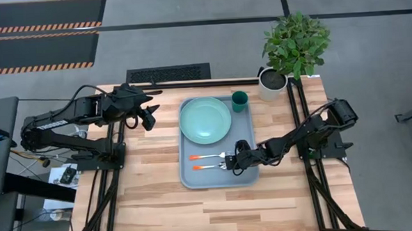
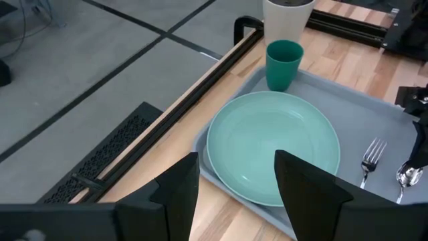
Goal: Pick and place plate/cup/fork/spoon on tray
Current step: Put the orange spoon on the gray serving tray to the bottom of the orange fork
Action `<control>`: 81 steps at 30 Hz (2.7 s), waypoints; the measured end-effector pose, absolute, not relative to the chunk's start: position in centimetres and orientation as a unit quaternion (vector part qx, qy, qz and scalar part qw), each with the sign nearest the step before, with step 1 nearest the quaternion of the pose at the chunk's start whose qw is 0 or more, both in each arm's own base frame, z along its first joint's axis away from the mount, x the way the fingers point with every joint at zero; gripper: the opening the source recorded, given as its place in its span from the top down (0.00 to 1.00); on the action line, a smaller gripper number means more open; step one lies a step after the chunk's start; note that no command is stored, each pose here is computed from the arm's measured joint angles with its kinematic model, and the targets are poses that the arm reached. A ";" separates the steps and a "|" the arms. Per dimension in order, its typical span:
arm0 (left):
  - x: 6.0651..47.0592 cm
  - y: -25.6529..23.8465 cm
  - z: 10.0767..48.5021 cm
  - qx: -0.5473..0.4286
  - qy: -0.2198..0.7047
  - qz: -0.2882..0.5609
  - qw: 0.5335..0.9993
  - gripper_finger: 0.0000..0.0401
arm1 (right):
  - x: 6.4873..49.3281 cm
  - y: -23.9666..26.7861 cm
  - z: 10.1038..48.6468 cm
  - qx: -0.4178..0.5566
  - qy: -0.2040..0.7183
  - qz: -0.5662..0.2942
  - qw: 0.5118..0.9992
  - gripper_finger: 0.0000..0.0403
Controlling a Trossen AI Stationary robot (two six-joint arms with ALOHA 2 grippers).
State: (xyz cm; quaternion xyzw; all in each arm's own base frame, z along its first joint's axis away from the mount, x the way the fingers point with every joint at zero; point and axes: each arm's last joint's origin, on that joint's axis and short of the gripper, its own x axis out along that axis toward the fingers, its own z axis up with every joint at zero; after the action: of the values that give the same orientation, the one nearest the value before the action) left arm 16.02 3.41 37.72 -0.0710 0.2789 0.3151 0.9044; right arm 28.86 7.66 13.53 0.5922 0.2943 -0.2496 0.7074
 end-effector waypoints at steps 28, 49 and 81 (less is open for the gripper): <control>16.0 3.4 37.7 -0.070 0.282 0.317 0.903 0.54 | 29.3 7.2 13.9 0.604 0.273 -0.242 0.709 0.96; 16.0 3.4 37.7 -0.072 0.282 0.318 0.902 0.54 | 31.2 9.7 13.4 0.605 0.239 -0.240 0.720 0.95; 16.1 3.5 37.6 -0.081 0.276 0.332 0.898 0.54 | 30.4 8.1 14.0 0.564 0.296 -0.255 0.728 0.92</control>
State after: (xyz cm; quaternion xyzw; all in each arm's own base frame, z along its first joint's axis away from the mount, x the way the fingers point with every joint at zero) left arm 16.08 3.48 37.62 -0.0814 0.2761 0.3324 0.8982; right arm 30.41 8.14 13.95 0.5638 0.2956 -0.2545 0.7280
